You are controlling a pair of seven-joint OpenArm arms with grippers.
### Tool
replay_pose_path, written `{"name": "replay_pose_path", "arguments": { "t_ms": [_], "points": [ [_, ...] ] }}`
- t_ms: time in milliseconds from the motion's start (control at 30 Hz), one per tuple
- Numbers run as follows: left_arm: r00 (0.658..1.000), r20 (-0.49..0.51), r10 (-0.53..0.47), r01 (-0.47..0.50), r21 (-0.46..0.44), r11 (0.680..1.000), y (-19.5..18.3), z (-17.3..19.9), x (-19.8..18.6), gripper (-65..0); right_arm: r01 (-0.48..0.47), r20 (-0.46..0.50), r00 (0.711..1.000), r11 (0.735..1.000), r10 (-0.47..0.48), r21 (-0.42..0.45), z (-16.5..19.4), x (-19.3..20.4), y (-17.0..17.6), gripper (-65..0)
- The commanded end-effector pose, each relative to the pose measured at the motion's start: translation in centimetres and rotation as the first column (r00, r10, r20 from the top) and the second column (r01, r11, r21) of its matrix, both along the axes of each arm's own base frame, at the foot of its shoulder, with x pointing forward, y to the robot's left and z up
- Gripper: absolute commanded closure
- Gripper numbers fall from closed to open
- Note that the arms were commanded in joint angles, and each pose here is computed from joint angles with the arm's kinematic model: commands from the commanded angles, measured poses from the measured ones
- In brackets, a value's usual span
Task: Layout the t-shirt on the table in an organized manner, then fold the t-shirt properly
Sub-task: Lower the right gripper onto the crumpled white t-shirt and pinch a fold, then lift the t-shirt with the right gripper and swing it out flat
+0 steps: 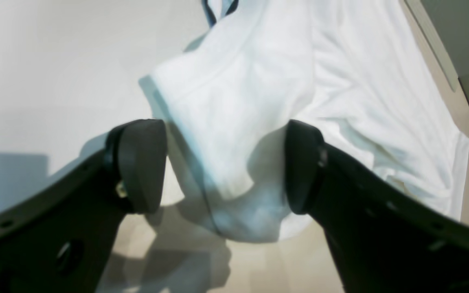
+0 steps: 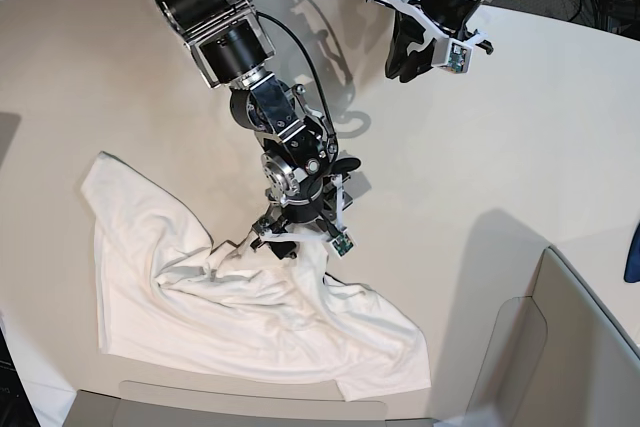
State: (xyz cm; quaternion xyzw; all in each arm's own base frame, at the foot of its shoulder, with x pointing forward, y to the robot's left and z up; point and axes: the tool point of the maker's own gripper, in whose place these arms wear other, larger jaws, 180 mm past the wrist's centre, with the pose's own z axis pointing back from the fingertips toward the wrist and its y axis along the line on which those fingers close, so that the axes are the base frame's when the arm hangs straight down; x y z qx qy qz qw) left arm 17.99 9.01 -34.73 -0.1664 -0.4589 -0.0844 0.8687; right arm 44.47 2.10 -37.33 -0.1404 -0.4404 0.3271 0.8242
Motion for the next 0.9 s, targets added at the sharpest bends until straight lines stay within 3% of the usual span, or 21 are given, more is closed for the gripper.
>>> {"name": "replay_pose_path", "arguments": {
  "t_ms": [0, 67, 233, 367, 567, 733, 867],
  "points": [
    [0.999, 0.033, 0.000, 0.001, -0.010, 1.000, -0.1, 0.9, 0.3, -11.5, -0.011, 0.041, 0.999, 1.000, 0.010, 0.008, 1.5, 1.0, 0.6, -42.4],
    [0.999, 0.034, 0.001, 0.000, -0.009, 1.000, 0.0, 0.9, 0.4, -11.5, -0.010, 0.021, 1.000, 1.000, 0.010, -0.001, 0.7, 0.8, 0.5, -38.6],
    [0.999, 0.034, 0.001, 0.000, -0.009, 1.000, 0.0, 0.9, 0.4, -11.5, -0.010, 0.007, 1.000, 1.000, 0.010, -0.016, 0.2, 1.0, 0.2, -10.1],
    [0.999, 0.034, 0.001, 0.000, -0.009, 1.000, 0.0, 0.9, 0.4, -11.3, -0.010, 0.010, 1.000, 1.000, 0.010, -0.015, 0.3, 1.1, 0.2, 0.0],
    [0.999, 0.034, 0.002, -0.001, -0.008, 1.000, 0.1, 0.9, 0.4, -11.3, -0.025, 0.062, 0.998, 1.000, 0.024, 0.008, 2.5, 0.9, 1.3, 0.0],
    [1.000, 0.025, 0.015, -0.014, -0.023, 1.000, 0.3, 0.9, 0.2, -11.2, -0.158, 0.131, 0.978, 0.987, 0.162, -0.042, 6.4, -1.5, 6.6, 0.0],
    [0.996, -0.003, 0.091, -0.091, -0.084, 0.992, 1.9, 1.1, 0.3, -11.2, -0.236, 0.184, 0.952, 0.970, 0.243, -0.061, 9.5, -3.5, 9.9, 0.0]
  ]
}}
